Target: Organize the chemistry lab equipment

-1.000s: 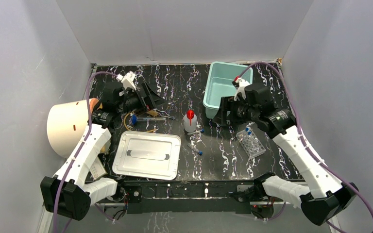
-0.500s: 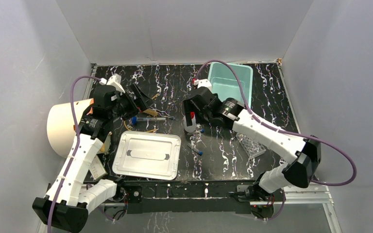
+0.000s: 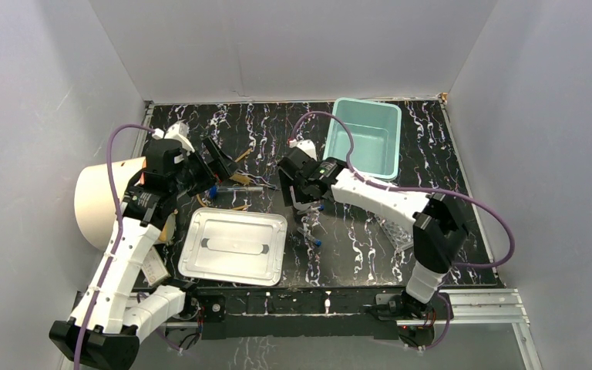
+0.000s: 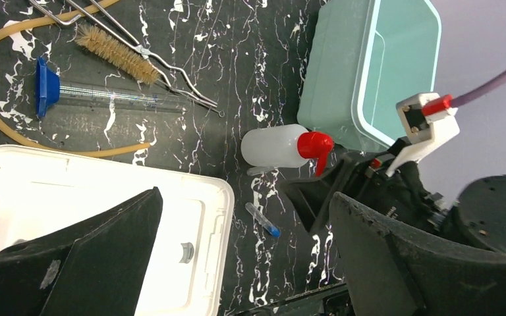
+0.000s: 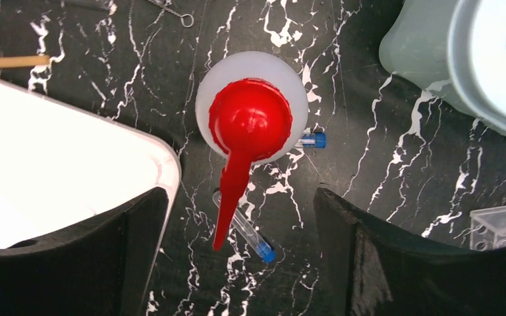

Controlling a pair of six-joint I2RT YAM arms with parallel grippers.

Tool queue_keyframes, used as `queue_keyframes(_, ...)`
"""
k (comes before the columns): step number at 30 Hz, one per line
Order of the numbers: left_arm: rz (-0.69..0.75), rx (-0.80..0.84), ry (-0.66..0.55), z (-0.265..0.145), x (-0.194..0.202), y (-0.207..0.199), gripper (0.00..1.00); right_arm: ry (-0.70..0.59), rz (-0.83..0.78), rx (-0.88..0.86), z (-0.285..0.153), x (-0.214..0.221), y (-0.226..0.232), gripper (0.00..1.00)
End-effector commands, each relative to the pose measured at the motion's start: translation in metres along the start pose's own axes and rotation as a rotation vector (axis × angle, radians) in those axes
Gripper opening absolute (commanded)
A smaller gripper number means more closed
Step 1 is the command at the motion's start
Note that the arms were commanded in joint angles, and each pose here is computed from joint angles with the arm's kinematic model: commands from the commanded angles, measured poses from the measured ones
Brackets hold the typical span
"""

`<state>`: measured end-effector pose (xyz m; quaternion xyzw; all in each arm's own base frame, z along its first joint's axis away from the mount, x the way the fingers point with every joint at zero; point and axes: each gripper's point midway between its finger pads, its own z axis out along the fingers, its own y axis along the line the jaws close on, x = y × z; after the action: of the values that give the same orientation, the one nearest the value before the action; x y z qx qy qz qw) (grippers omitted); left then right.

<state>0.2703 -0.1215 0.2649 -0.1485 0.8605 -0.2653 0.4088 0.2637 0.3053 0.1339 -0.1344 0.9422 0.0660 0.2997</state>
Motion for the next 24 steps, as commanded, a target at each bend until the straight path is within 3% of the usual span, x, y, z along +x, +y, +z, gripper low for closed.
queue_keyframes(1, 0.017, 0.029, 0.008, -0.008, 0.0, -0.007, 0.98, -0.061, 0.086, 0.066, 0.004, -0.02, -0.004, 0.83)
queue_keyframes(3, 0.019, 0.032, 0.012, -0.007, 0.0, -0.008, 0.98, -0.07, 0.095, 0.105, 0.013, -0.022, -0.009, 0.79)
queue_keyframes(16, 0.022, 0.009, 0.03, 0.0, 0.003, -0.002, 0.98, -0.055, 0.055, 0.07, 0.049, -0.038, -0.006, 0.76)
queue_keyframes(24, 0.026, 0.0, 0.036, 0.002, 0.005, 0.0, 0.98, -0.082, 0.011, 0.029, 0.047, -0.05, 0.002, 0.54)
